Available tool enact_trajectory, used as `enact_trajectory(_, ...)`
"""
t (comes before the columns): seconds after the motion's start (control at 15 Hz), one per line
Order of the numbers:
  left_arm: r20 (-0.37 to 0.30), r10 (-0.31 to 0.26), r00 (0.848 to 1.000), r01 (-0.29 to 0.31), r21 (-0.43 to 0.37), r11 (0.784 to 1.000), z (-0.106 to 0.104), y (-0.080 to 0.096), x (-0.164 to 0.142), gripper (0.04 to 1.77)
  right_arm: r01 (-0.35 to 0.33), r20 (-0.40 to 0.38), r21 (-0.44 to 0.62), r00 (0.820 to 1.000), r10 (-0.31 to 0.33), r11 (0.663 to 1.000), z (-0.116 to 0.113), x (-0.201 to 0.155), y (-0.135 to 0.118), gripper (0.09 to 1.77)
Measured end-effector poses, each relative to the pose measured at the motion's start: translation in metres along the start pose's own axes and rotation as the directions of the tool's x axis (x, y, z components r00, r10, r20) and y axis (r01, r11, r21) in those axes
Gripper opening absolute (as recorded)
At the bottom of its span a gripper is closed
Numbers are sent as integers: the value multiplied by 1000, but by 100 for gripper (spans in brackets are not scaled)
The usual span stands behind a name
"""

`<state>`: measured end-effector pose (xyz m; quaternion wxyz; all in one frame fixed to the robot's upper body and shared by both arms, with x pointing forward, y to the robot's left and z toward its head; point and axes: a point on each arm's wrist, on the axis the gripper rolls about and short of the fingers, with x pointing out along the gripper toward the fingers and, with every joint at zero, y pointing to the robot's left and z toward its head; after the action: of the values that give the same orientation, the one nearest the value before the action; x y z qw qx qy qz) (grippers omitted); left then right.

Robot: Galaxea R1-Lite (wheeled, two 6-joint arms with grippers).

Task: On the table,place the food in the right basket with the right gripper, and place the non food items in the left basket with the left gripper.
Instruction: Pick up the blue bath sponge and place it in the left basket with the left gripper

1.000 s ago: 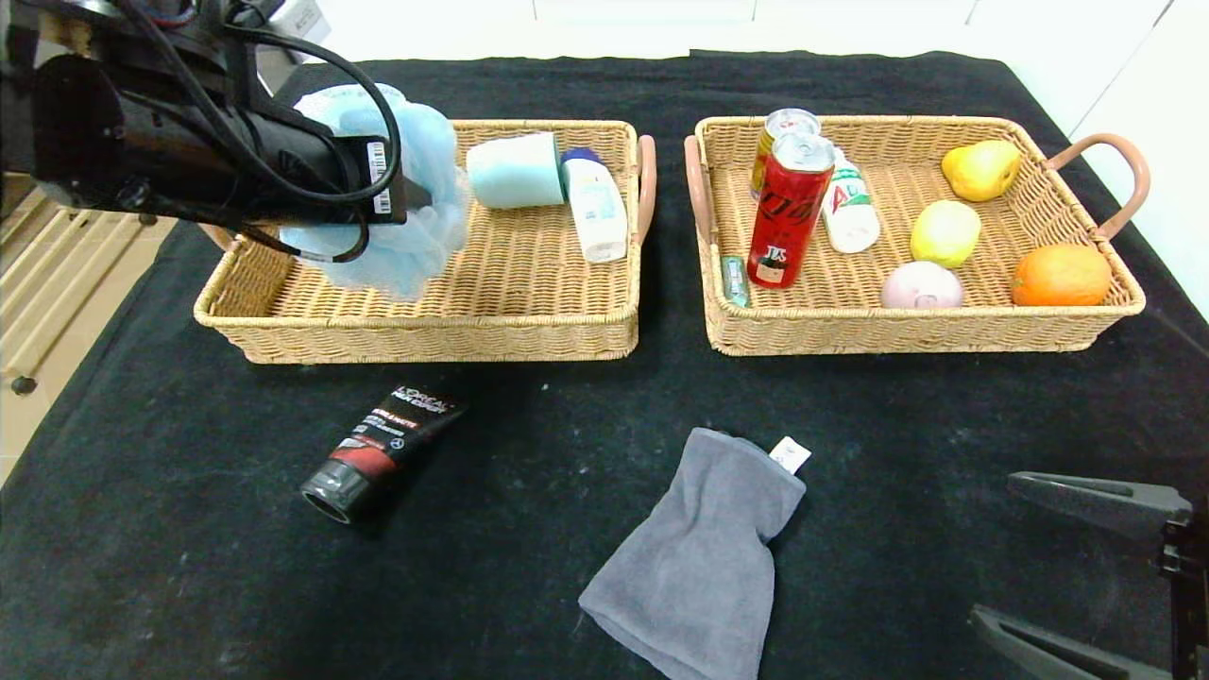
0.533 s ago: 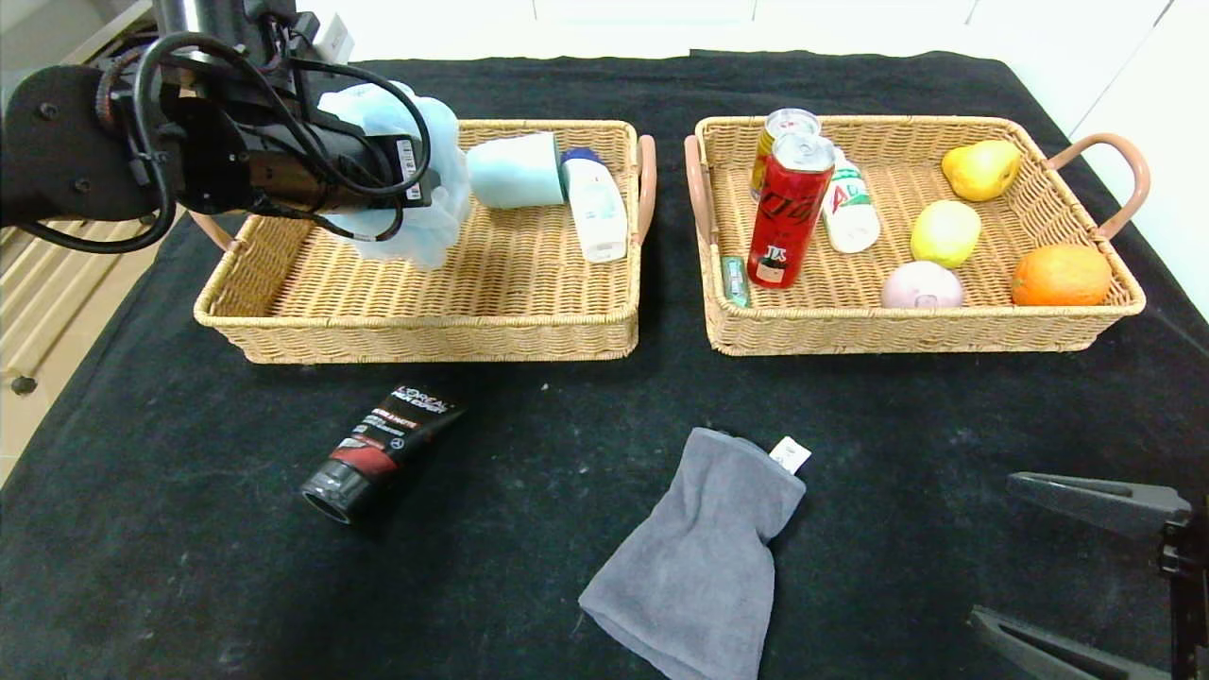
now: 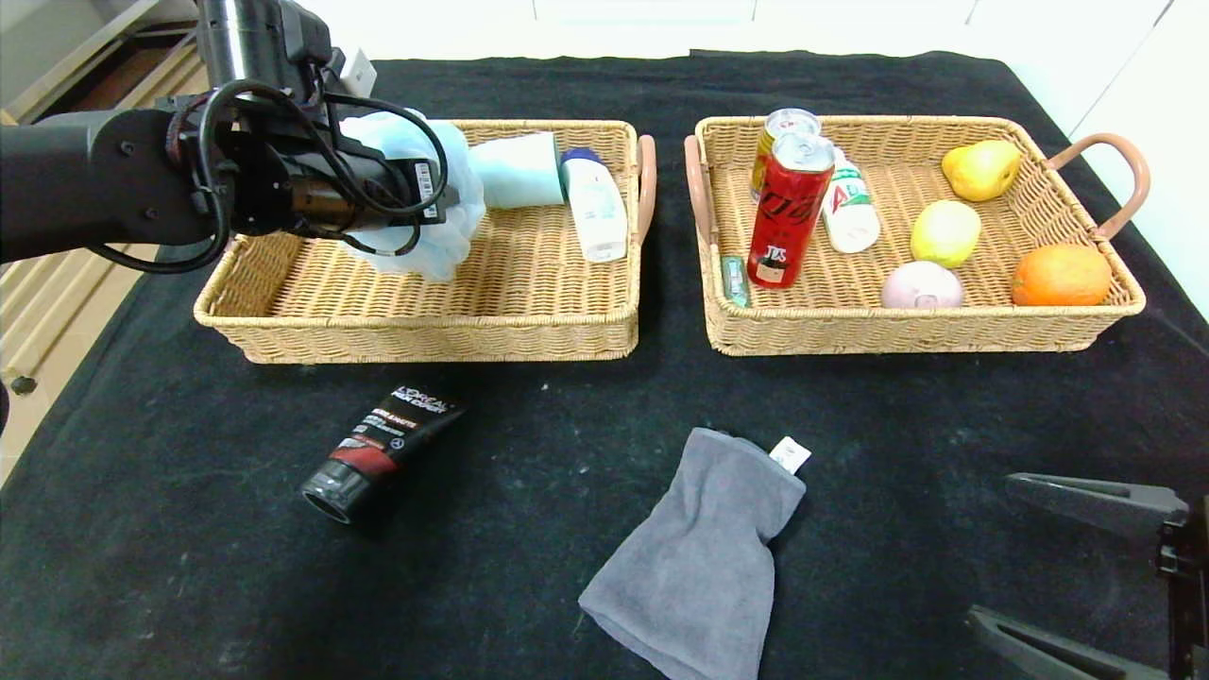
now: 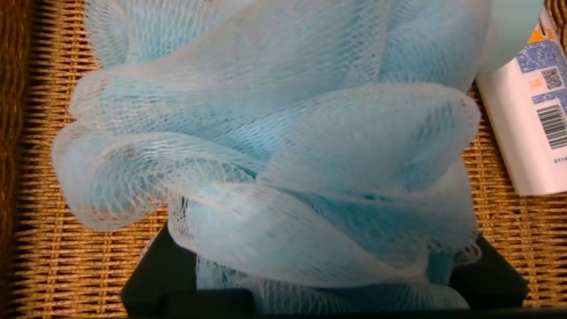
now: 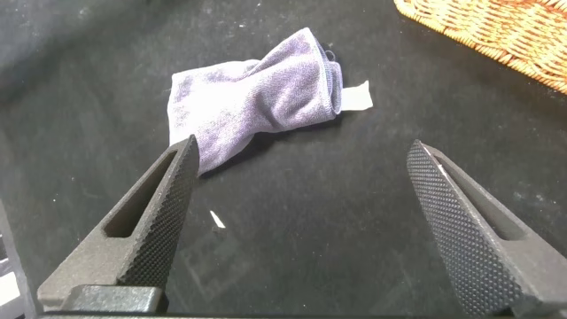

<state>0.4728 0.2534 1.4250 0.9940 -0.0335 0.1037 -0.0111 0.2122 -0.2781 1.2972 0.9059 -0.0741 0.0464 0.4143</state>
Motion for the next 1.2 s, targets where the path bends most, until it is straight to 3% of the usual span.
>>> enact_trajectory(0.47, -11, 11, 1000, -11, -2, 1000, -3, 0, 3, 146, -1, -4, 2, 1000, 1, 1000, -1, 1, 0, 171)
enact_trajectory(1.2, -19, 15, 1000, -15, 6, 1000, -4, 1, 1, 165, -3, -15, 6, 1000, 3, 1000, -3, 3, -1, 171)
